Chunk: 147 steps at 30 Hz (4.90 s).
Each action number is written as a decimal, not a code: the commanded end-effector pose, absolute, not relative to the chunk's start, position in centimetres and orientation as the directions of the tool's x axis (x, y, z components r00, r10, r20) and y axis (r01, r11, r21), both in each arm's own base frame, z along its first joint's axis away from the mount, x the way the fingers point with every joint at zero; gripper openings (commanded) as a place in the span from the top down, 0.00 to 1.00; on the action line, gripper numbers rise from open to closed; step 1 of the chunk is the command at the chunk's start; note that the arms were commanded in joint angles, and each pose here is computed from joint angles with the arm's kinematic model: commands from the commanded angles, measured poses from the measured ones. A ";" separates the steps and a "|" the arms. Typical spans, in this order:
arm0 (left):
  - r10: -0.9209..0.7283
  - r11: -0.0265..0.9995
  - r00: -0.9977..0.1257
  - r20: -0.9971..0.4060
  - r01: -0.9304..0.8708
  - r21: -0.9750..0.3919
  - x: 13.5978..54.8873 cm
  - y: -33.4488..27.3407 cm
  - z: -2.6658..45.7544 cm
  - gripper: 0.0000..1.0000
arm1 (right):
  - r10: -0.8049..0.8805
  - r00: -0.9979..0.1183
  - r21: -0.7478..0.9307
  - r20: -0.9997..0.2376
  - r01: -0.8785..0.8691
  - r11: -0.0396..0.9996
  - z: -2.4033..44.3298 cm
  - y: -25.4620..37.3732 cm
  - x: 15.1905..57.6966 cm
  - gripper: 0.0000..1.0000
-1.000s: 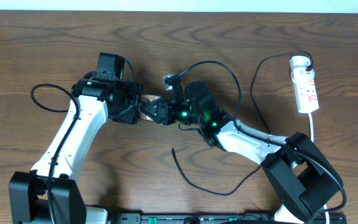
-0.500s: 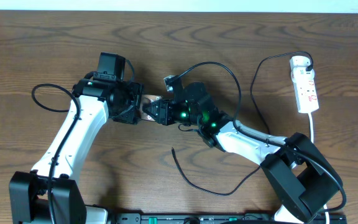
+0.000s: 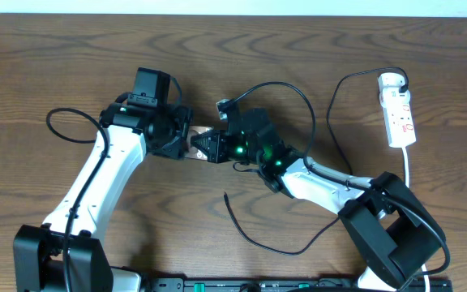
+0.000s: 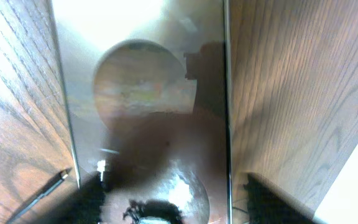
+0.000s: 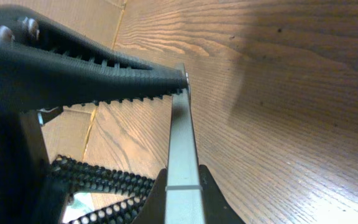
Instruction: Plug charger to phone and switch on socket
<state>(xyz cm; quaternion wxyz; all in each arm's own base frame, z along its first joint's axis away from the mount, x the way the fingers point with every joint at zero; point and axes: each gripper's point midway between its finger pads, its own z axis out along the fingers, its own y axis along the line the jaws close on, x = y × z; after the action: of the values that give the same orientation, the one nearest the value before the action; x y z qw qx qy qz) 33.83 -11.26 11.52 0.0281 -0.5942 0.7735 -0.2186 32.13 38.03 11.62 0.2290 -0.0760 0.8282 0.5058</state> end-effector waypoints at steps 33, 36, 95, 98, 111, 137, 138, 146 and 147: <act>-0.635 0.410 -0.765 -0.111 -0.212 -0.887 42.6 -13.1 22.6 0.09 | 0.749 -0.663 0.993 0.002 0.092 0.078 18.8 20.2 47.9 0.99; -0.621 0.367 -0.766 -0.166 -0.097 -0.925 43.4 -13.7 24.1 0.09 | 0.764 -0.641 0.997 0.073 0.067 -0.039 21.2 18.8 48.7 0.99; -0.785 0.176 -0.588 -0.198 0.095 -0.980 44.9 -12.0 23.7 0.93 | 0.380 -0.923 0.998 -0.058 -0.054 0.020 21.9 32.6 38.8 0.86; -0.785 0.177 -0.586 -0.198 0.095 -0.980 44.9 -11.9 23.7 0.93 | 0.393 -0.901 0.983 -0.185 -0.177 0.057 22.4 32.2 39.2 0.67; -0.820 0.152 -0.547 -0.166 0.071 -0.986 45.4 -7.5 23.7 0.93 | 0.222 -0.777 0.806 -0.589 -0.585 0.090 26.6 26.9 40.7 0.01; -0.737 0.052 -0.661 -0.142 0.153 -0.987 41.1 0.6 27.2 0.93 | -0.287 -0.929 0.157 -0.233 -0.327 0.932 13.1 25.3 31.8 0.01; -0.738 0.053 -0.660 -0.142 0.154 -0.987 41.1 0.6 27.2 0.93 | -0.293 -0.933 0.127 -0.210 -0.323 0.938 12.0 25.5 30.7 0.01; -0.782 0.065 -0.607 -0.144 0.151 -0.986 41.0 3.5 27.2 0.93 | -0.310 -0.948 0.082 -0.072 -0.316 0.945 6.2 27.5 22.9 0.03; -0.792 0.069 -0.593 -0.147 0.151 -0.986 40.9 4.1 27.2 0.93 | -0.322 -0.944 0.080 -0.065 -0.327 0.942 6.0 27.7 22.3 0.04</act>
<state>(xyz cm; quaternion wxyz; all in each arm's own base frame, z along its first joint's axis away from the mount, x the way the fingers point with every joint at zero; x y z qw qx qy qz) 41.26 2.14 25.81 0.3456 -0.2560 0.6359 -0.6409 23.68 27.45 6.58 0.0245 -0.1852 0.9804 0.0625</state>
